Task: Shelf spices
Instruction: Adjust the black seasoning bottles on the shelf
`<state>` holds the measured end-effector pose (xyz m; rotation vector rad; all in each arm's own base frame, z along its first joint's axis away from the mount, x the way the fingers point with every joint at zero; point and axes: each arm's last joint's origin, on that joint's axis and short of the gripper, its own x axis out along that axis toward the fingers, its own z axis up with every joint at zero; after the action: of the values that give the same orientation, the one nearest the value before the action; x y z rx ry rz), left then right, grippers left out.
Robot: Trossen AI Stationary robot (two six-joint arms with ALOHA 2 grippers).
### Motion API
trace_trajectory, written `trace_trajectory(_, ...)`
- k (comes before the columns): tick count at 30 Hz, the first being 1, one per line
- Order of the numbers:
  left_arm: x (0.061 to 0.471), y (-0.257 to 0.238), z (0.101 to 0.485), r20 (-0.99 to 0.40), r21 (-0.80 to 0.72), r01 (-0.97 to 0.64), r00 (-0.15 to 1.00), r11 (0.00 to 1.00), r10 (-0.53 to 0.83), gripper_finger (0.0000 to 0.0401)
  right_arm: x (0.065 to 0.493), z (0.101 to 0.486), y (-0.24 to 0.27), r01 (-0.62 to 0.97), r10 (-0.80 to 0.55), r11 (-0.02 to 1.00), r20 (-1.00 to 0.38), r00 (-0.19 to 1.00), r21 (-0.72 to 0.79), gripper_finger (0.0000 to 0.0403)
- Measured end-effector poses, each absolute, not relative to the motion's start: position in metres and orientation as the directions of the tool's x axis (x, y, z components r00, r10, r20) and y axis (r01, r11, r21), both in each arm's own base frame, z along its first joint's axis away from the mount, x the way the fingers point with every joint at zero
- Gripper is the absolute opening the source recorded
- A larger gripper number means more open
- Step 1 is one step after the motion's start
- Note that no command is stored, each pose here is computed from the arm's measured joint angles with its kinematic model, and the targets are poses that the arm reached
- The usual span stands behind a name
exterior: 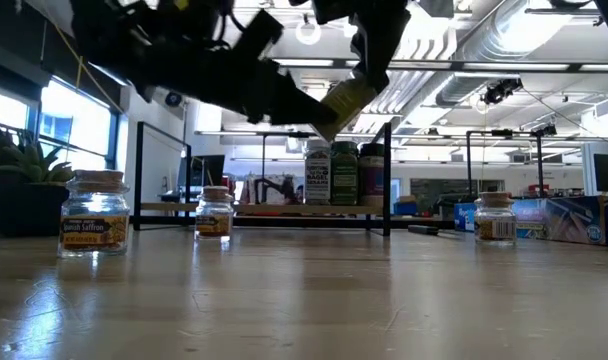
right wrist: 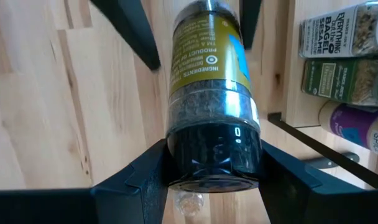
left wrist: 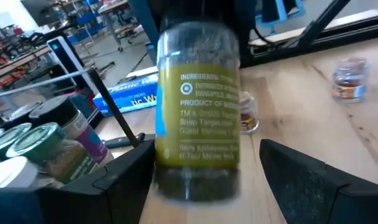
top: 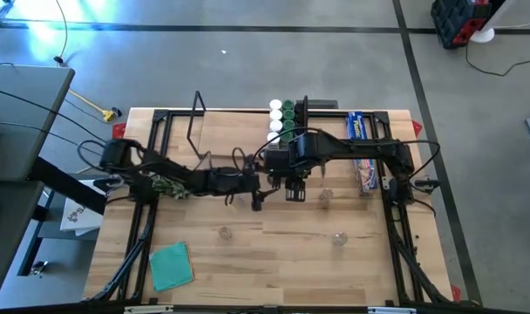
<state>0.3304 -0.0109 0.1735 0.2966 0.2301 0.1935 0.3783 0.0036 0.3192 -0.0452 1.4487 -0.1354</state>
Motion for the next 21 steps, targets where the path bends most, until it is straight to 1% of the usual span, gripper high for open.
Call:
trace_trajectory(5,0.346,-0.012,0.166,-0.207,0.318,-0.173,0.947,0.932,0.247,0.0286,0.379,0.319,0.004,0.066,-0.118,0.992,-0.985,0.123,-0.111,0.0192)
trace_trajectory(8,0.349,-0.015,0.167,-0.206,0.302,-0.174,0.948,0.937,0.243,0.0277,0.379,0.319,0.005,0.062,-0.108,0.993,-0.986,0.123,-0.101,0.0192)
trace_trajectory(11,0.349,-0.018,0.169,-0.202,0.293,-0.176,0.949,0.940,0.241,0.0247,0.381,0.319,0.006,0.059,-0.084,0.995,-0.986,0.143,-0.077,0.0192)
trace_trajectory(16,0.349,-0.020,0.170,-0.203,0.260,-0.148,0.958,0.954,0.204,0.0161,0.382,0.320,0.007,0.056,-0.055,0.997,-0.986,0.158,-0.047,0.0192)
trace_trajectory(18,0.349,-0.021,0.169,-0.208,0.247,-0.142,0.958,0.958,0.196,0.0161,0.383,0.320,0.007,0.056,-0.052,0.997,-0.986,0.161,-0.044,0.0201)
trace_trajectory(21,0.348,-0.023,0.168,-0.215,0.234,-0.152,0.955,0.960,0.204,0.0161,0.383,0.321,0.007,0.057,-0.064,0.997,-0.983,0.173,-0.055,0.0237)
